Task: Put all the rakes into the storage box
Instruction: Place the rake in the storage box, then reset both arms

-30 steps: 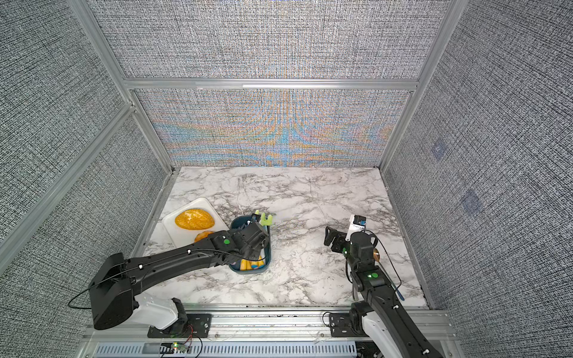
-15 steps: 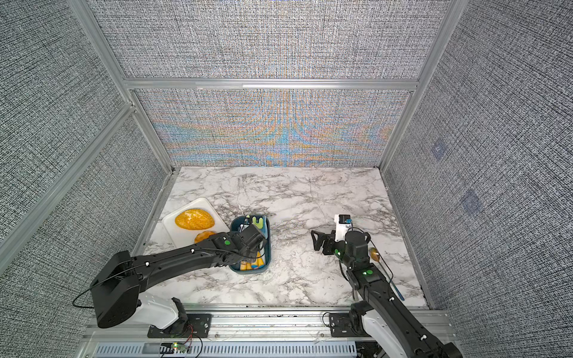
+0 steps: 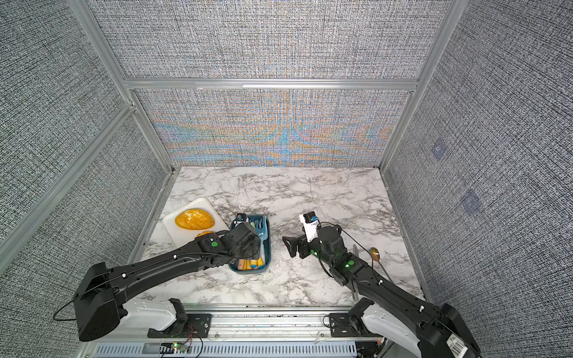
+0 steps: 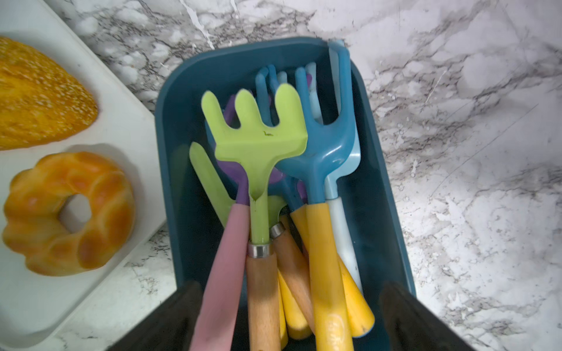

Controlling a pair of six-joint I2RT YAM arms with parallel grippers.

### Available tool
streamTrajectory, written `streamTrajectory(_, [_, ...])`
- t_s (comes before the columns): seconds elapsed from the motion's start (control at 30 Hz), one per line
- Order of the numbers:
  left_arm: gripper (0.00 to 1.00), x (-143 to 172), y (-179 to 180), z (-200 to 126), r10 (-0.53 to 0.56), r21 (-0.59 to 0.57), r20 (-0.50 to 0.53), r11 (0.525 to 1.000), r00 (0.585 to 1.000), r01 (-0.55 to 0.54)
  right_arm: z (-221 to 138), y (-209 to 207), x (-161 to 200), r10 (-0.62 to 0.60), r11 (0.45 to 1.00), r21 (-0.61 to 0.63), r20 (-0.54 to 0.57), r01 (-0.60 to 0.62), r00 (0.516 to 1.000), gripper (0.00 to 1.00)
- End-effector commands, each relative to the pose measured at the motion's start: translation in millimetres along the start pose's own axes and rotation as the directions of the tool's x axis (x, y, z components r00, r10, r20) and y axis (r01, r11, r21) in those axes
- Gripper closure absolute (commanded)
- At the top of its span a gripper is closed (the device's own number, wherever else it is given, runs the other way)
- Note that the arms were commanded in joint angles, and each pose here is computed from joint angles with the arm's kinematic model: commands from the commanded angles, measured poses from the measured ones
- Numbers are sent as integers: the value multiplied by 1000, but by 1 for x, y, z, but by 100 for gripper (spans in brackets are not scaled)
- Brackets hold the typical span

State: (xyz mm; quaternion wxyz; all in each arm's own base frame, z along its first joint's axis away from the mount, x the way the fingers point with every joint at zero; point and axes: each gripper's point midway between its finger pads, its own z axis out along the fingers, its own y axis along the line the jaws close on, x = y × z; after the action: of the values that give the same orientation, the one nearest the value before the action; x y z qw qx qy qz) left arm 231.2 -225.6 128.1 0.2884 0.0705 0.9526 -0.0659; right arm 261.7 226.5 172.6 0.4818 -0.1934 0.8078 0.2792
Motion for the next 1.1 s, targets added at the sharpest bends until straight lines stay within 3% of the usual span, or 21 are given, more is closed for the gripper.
streamTrajectory(0.0, [1,-17,14,-10,45,-60,62,997,997,-42,8,-3,-13,-48,998,42,16,48,999,1])
streamTrajectory(0.23, [1,-59,44,-34,94,-168,218,984,972,-57,20,8,-40,-109,994,10,27,109,994,1])
streamTrajectory(0.4, [1,-89,91,-44,37,-265,303,963,952,47,23,-31,-76,-130,982,145,75,118,989,1])
streamTrajectory(0.57, [1,-108,131,-57,23,-346,407,929,913,131,5,-84,-85,-179,946,302,169,121,969,1])
streamTrajectory(0.73, [1,-112,166,-54,20,-392,481,899,877,194,-20,-143,-78,-135,897,441,203,33,970,1])
streamTrajectory(0.8, [1,-110,174,-45,39,-394,479,902,877,175,-34,-159,-73,-146,872,489,229,16,962,1])
streamTrajectory(0.93, [1,-101,200,-33,72,-467,491,863,868,192,-67,-193,-58,-153,800,598,280,-47,948,1])
streamTrajectory(1.07, [1,-90,211,-14,122,-477,486,867,865,146,-92,-221,-41,-138,734,669,313,-116,940,1])
